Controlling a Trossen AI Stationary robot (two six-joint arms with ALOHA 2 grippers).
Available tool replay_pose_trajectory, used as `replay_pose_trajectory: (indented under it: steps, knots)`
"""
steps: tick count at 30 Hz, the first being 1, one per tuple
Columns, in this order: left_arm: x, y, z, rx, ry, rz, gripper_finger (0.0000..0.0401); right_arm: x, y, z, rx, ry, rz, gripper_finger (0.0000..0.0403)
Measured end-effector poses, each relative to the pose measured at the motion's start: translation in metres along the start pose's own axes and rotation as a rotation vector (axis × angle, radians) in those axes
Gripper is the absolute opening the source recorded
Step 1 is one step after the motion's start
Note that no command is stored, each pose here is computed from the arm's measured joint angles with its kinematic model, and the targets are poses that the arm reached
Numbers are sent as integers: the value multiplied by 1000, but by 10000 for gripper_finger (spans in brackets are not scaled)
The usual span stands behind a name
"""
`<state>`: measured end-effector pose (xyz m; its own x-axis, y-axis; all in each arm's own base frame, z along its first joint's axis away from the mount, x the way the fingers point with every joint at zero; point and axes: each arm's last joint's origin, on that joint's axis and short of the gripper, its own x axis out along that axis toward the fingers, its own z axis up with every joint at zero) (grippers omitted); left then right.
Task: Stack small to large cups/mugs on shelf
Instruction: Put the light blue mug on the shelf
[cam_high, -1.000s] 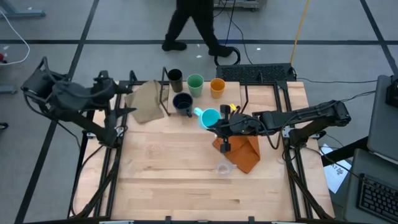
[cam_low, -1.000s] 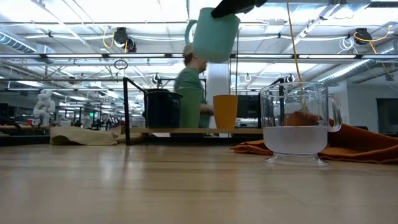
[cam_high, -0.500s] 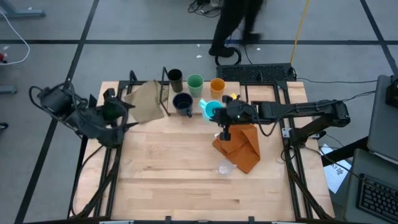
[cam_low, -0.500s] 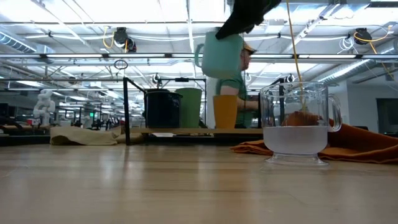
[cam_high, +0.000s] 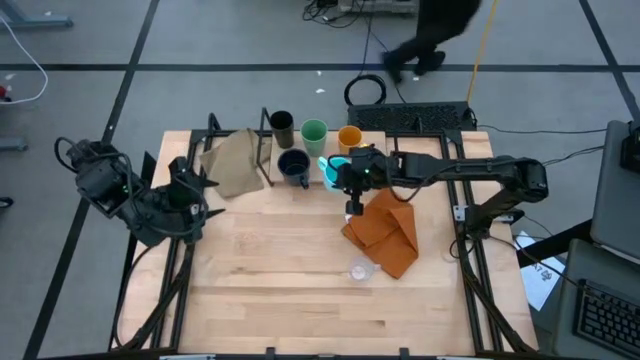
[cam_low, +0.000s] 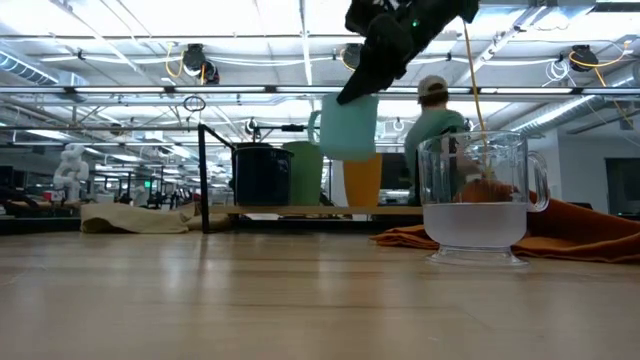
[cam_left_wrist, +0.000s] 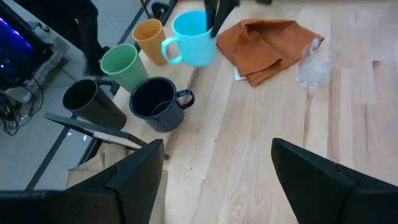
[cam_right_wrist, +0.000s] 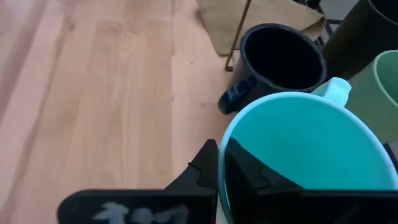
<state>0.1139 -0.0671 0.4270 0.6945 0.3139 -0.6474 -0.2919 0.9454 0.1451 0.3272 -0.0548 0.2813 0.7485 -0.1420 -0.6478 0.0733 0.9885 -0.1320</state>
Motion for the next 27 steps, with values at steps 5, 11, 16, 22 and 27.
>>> replay_pose_trajectory:
  steps: [5,11,16,22,27]
  knots:
    - [-2,-1,-1,-3,-18,-1,298,5,-10,0,15,-24,20,0]
    - [-3,-2,-1,-8,-20,-10,298,4,-21,-2,35,-24,13,0]
    - [-4,-3,-2,-7,-33,-9,298,11,-24,-4,30,-19,34,0]
    - [-4,-4,-2,-21,-34,-14,298,26,-27,-13,1,41,42,0]
    - [-4,-4,-2,-24,-34,-14,298,38,-29,-17,-15,49,65,0]
